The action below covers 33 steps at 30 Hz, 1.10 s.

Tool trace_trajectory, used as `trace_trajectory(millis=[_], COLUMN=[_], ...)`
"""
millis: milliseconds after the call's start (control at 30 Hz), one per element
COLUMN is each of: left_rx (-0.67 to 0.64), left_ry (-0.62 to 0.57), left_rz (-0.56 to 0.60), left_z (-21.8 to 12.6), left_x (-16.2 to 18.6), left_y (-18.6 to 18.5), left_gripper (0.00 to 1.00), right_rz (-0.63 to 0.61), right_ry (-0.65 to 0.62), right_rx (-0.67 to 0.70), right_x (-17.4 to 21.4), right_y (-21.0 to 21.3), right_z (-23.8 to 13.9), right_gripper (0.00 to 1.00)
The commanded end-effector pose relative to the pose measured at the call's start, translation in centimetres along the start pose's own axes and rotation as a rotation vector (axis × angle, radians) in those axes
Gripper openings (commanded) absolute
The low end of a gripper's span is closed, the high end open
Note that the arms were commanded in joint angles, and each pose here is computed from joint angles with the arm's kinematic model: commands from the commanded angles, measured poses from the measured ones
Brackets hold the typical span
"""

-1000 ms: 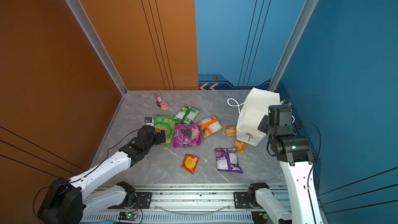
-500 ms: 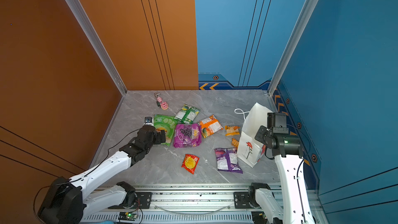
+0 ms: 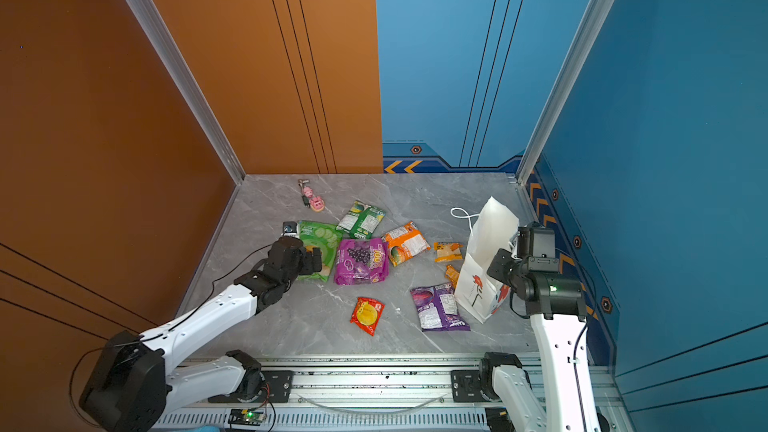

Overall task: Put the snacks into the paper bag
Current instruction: 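Grasp the green Lay's cucumber chips bag with the left gripper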

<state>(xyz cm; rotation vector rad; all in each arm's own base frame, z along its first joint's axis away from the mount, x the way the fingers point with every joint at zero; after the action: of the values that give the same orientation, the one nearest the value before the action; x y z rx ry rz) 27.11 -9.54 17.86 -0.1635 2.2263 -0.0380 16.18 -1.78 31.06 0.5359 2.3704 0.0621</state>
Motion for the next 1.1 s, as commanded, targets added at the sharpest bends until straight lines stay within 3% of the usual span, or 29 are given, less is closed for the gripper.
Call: trace_trajectory(millis=[0,67,167,267,433,633,867,1033,1067], left_rx=[-0.019,-0.055,-0.226,-0.308,-0.226,-0.138,-0.053,0.014,0.016], left_ry=[0.109,0.166,0.265,0.366,0.425,0.396,0.437,0.429,0.435], left_rz=[-0.020,-0.042,-0.078,-0.209,-0.543,-0.821,-0.956,-0.999,-1.001], left_z=[-0.2,-0.1,-0.2,-0.7,-1.9,-1.2,1.7,4.2,4.7], left_x=[-1.0,-1.6,-1.9,-0.5,3.4,6.0,7.1,6.8,6.9], left_y=[-0.8,-1.2,-0.3,1.8,4.0,6.0,6.2,5.5,5.5], left_gripper=[0.98,0.98,0.98,0.99,0.99,0.98,0.96,0.88,0.81], right_rz=[0.019,0.024,0.039,0.055,0.070,0.081,0.072,0.077,0.074], right_ry=[-0.094,-0.104,-0.124,-0.141,-0.137,-0.122,-0.117,-0.123,-0.124], right_rx=[0.066,0.043,0.000,-0.024,-0.052,-0.086,-0.105,-0.119,-0.120], right_x=[-0.5,-0.6,-0.6,-0.5,-0.7,-0.7,-0.6,-0.6,-0.6], right_y=[-0.8,-0.6,-0.3,-0.2,0.2,0.7,1.0,1.1,1.1], right_z=[-0.6,-0.5,-0.1,0.2,0.6,1.4,1.5,1.3,1.2], right_gripper=[0.00,0.00,0.00,0.00,0.00,0.00,0.00,0.00,0.00])
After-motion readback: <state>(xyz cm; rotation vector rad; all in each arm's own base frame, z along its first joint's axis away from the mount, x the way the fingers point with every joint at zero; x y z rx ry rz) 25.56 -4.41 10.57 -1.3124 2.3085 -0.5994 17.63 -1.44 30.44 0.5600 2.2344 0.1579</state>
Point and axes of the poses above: each gripper's point midway between its finger pads, its own z axis out along the fingers, its own y axis along the line the jaws close on, x = y × z, the point moved 8 cm from there along -z, back along the fingers, and after that the axes turned 4 degrees about -z, right-handed, at the moved point
